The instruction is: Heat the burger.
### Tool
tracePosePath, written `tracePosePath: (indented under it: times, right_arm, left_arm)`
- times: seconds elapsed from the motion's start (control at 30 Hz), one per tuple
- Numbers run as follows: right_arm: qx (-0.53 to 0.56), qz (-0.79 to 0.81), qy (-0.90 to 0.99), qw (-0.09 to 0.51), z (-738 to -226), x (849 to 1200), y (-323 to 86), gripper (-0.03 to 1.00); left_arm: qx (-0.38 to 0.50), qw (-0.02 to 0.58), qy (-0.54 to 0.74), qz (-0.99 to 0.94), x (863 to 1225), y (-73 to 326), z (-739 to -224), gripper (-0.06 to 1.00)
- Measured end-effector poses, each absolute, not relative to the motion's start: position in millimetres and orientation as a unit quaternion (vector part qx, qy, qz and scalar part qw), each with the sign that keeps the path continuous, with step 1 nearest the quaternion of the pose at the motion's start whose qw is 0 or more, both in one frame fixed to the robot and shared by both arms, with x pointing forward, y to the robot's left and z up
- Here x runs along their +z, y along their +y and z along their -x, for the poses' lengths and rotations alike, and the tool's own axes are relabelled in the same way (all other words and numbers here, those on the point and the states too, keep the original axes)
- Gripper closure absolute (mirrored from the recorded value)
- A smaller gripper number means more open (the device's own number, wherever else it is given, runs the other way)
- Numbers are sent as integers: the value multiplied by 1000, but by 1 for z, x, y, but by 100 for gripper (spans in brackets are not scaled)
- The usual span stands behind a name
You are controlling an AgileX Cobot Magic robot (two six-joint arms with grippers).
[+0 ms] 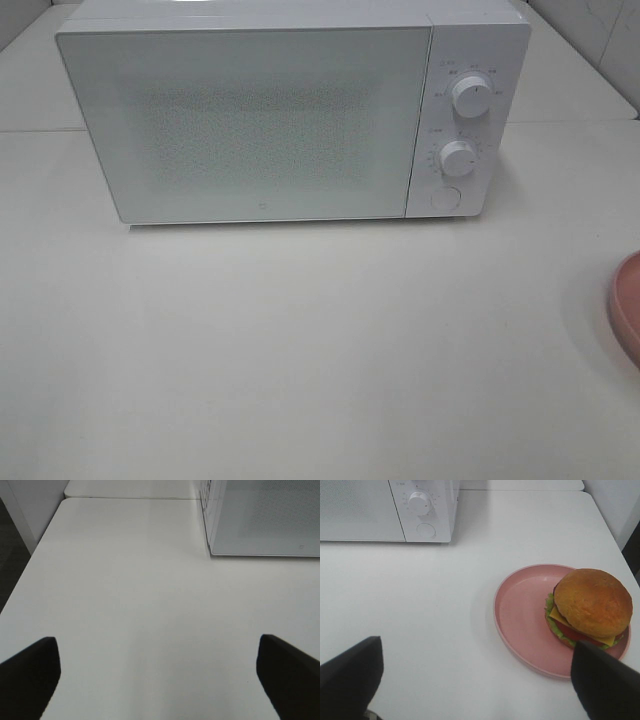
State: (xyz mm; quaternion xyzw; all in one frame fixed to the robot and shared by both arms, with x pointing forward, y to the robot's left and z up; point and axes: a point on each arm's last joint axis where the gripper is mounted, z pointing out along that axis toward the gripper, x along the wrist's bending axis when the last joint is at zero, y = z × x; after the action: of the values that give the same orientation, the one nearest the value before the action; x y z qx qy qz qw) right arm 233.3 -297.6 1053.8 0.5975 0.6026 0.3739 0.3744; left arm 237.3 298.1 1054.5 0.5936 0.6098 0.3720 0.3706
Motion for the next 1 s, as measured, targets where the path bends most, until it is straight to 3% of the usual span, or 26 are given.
tracePosePath:
  times: [1.0]
  right_arm:
    - [374, -597, 603, 374, -233, 1054, -298, -1]
  left_arm:
    - [369, 385, 587, -609, 1054, 299, -234, -5]
